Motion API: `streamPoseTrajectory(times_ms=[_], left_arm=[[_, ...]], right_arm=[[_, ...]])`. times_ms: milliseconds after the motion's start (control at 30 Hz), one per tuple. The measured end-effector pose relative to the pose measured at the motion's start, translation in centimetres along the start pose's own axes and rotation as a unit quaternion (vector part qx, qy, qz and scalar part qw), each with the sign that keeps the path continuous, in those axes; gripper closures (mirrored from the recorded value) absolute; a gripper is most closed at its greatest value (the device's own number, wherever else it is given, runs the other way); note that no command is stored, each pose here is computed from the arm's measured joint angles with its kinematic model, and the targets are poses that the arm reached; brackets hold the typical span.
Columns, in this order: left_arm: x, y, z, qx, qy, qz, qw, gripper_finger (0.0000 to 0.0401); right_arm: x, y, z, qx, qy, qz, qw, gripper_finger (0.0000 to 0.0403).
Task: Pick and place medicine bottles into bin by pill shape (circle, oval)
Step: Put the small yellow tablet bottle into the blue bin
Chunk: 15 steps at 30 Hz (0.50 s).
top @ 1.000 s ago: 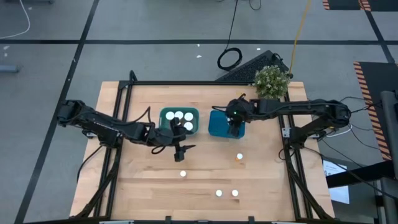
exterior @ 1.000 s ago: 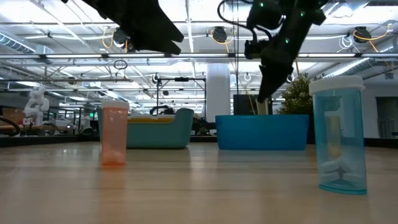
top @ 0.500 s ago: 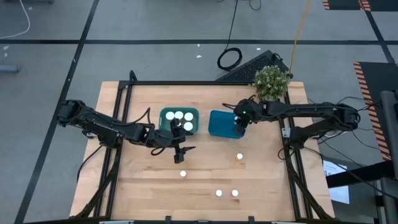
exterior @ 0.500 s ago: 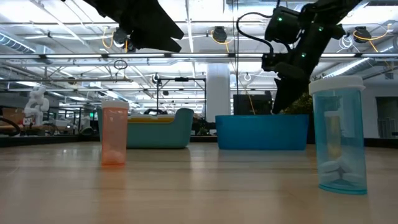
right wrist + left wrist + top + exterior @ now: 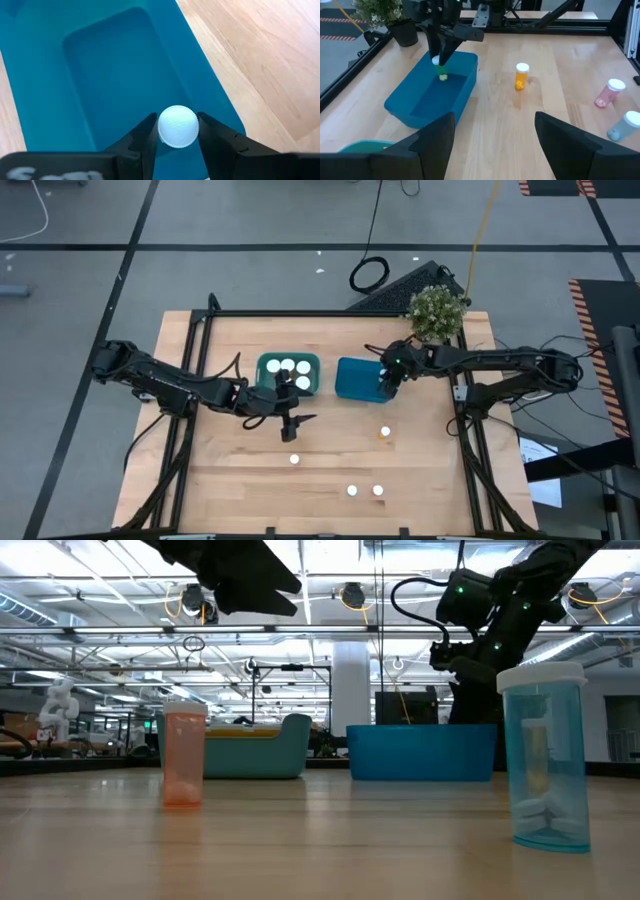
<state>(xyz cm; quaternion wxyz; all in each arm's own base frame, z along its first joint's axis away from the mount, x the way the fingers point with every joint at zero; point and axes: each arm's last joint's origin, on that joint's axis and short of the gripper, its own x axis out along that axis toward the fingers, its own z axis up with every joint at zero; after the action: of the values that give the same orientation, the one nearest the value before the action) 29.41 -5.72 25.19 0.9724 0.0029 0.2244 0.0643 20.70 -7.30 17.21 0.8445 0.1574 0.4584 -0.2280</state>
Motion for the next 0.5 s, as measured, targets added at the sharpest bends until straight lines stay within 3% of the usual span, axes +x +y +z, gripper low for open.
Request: streamPoseTrajectory(times_ms=[500], left_arm=[[0.02, 0.07, 0.09, 0.004, -0.004, 0.002, 1.000, 0.0128]], right_arm=[[-0.09, 0.00, 0.01, 0.002, -0.002, 0.000, 1.000, 0.0222]])
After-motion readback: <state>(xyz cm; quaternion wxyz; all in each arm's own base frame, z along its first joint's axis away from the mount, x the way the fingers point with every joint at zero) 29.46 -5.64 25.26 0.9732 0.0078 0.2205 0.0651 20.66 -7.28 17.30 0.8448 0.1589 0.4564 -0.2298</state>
